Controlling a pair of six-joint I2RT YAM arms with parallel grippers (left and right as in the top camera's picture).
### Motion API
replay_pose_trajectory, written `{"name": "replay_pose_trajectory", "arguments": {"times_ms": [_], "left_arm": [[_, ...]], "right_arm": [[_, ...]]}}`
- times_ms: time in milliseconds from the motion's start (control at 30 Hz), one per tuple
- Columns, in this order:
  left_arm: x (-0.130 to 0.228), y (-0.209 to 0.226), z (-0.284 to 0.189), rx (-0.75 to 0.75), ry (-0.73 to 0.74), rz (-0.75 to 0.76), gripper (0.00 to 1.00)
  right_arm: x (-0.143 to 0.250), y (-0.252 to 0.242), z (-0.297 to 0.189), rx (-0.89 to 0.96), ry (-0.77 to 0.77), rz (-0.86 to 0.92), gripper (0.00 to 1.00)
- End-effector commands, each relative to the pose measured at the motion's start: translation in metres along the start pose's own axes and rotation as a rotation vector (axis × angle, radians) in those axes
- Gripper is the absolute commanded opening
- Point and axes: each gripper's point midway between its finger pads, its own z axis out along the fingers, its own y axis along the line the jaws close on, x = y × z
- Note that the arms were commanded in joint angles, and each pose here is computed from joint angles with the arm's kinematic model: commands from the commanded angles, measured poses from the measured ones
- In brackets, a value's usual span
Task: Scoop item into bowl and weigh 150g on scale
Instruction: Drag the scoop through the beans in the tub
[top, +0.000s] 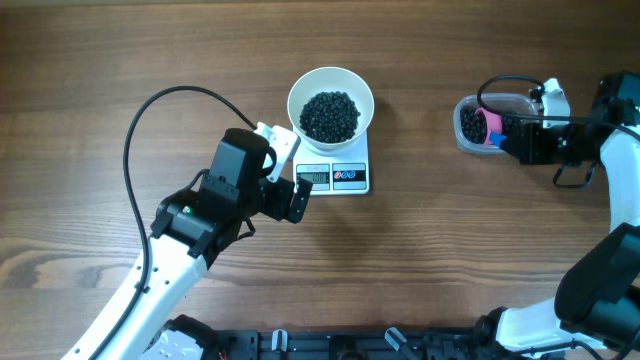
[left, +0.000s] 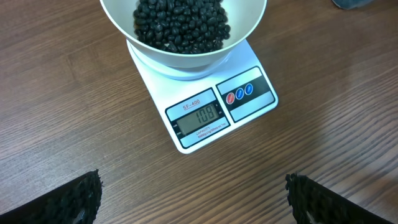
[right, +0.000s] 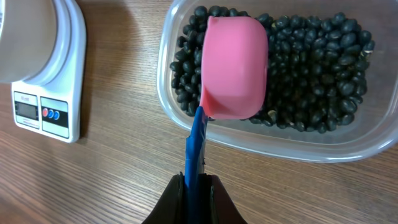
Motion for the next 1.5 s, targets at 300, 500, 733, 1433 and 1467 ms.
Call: {"name": "replay_pose_trajectory", "arguments": {"times_ms": [300,500,733,1433,1467], "left_arm": [[-0.002,-0.003,-0.003,0.015,-0.012,0.020,1.00],[-0.002,-0.003,-0.003,0.015,-0.012,0.020,1.00],[-0.002,-0.003,-0.003,0.015,-0.012,0.020,1.00],[-0.002,-0.003,-0.003,0.015,-0.012,0.020,1.00],[-0.002,-0.003,-0.003,0.015,-0.012,0.020,1.00]], "right_arm": [[0.001,0.014,0.012,-0.103,-0.006,0.026,0.04],[0.000,0.010,0.017,-0.096,-0.021,0.056,0.04],[-0.006,0.023,0.015,-0.178,-0.054,0.097,0.04],[-0.005,0.016,0.013,-0.155,-0.054,0.127,0.04],[-0.005,0.018,0.013,-0.165,-0.055,0.128,0.05]]}}
